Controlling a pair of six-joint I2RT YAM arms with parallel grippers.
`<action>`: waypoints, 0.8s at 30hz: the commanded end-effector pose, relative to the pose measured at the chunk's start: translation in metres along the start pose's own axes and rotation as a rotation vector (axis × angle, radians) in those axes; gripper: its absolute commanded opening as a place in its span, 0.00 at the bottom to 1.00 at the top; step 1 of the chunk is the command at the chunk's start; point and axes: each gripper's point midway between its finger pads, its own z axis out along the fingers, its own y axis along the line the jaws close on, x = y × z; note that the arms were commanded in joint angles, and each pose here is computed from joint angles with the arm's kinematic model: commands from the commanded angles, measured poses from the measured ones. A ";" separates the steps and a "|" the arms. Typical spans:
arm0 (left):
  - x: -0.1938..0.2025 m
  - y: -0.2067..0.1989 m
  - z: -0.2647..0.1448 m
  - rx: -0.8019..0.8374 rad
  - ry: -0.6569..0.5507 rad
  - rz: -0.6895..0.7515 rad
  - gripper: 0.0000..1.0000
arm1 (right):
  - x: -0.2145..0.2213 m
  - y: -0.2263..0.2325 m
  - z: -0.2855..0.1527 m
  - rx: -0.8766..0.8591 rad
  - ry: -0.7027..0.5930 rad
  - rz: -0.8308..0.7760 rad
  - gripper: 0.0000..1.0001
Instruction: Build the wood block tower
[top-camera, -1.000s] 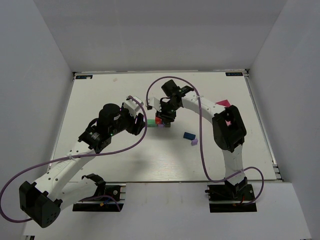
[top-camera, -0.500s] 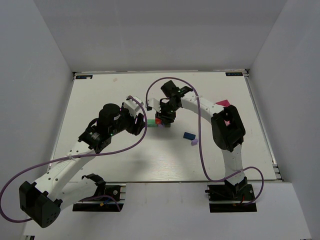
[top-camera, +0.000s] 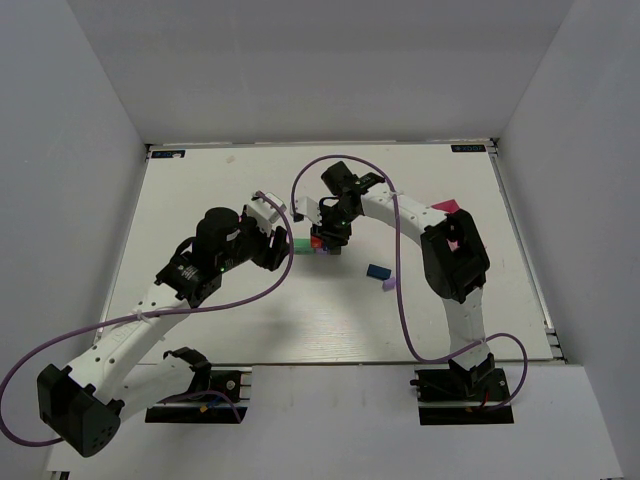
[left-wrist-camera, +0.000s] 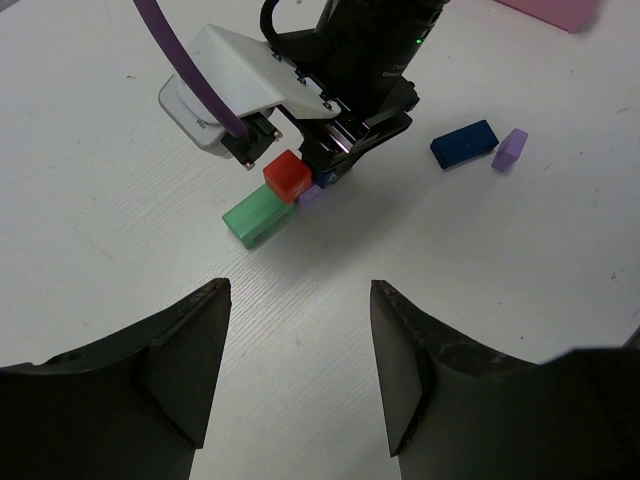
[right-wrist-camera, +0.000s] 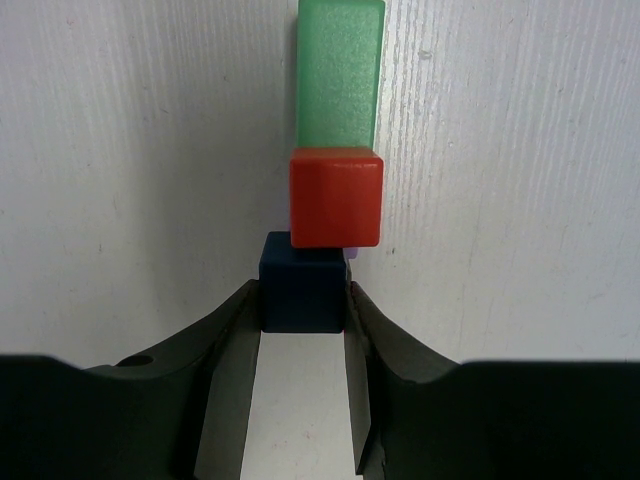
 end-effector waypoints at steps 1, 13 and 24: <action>-0.006 -0.001 -0.005 0.006 -0.028 0.001 0.68 | -0.011 -0.006 -0.006 0.012 -0.025 -0.025 0.23; -0.006 -0.001 -0.005 0.006 -0.028 0.001 0.68 | -0.011 -0.009 -0.010 0.026 -0.024 -0.019 0.23; -0.006 -0.001 -0.005 0.006 -0.028 0.001 0.68 | -0.009 -0.011 -0.010 0.032 -0.019 -0.018 0.23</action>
